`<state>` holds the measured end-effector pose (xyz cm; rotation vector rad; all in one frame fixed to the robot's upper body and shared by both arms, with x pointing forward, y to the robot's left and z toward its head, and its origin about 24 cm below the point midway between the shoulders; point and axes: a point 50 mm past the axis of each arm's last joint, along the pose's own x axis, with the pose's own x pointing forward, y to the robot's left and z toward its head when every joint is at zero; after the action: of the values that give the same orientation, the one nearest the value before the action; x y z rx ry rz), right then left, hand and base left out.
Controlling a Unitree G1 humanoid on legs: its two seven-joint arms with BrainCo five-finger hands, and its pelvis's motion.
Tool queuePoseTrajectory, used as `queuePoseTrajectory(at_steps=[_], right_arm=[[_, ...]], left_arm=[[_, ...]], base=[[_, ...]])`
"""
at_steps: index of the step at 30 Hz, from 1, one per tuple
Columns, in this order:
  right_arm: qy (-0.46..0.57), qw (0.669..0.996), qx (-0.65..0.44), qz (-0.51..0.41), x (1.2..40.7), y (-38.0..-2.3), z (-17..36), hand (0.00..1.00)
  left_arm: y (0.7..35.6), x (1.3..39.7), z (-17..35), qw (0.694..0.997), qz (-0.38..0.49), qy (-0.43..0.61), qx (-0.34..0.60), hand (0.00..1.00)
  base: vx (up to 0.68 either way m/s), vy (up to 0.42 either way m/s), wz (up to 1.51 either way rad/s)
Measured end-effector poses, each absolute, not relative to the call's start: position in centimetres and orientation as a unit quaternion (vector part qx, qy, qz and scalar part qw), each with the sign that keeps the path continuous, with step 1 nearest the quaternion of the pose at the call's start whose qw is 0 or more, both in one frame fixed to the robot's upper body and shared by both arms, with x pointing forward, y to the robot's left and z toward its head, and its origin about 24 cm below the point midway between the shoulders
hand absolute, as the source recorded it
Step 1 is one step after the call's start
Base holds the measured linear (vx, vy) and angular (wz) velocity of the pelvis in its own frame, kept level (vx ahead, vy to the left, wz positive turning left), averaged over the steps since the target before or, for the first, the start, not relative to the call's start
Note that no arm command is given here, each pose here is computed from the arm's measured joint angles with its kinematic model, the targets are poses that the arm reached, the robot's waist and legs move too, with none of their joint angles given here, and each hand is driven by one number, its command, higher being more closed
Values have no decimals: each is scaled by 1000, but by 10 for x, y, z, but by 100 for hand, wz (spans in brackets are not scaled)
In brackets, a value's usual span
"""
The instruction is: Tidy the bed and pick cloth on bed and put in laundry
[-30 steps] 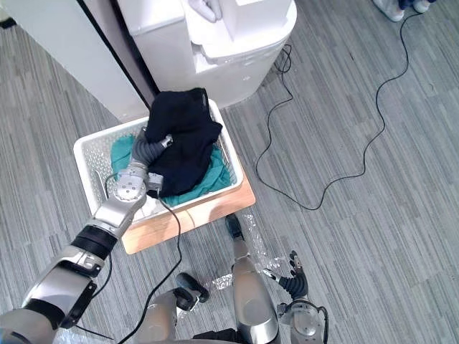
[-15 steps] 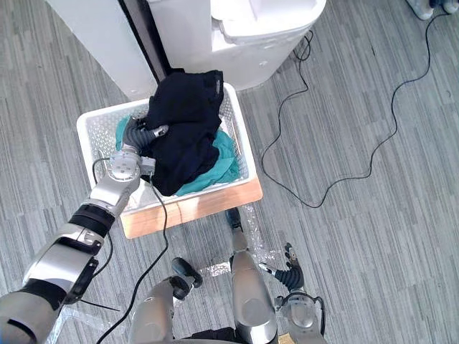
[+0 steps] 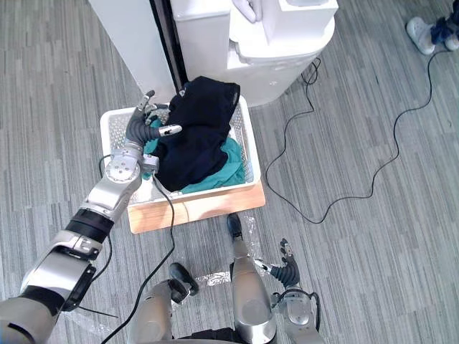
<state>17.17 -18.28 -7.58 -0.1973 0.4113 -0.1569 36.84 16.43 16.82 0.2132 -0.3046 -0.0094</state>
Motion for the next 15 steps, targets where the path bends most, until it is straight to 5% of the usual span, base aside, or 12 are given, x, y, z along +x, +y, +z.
queuePoseTrajectory(at_steps=[7,15], right_arm=[[243,962,-99,-72,156,-180,-89,0],[310,942,-90,-96,128,-190,-107,0]], left_arm=[[184,341,135,990,5,-121,70,0],[193,277,32,999,29,34,-2,0]], base=[[39,-10,14],[55,20,18]])
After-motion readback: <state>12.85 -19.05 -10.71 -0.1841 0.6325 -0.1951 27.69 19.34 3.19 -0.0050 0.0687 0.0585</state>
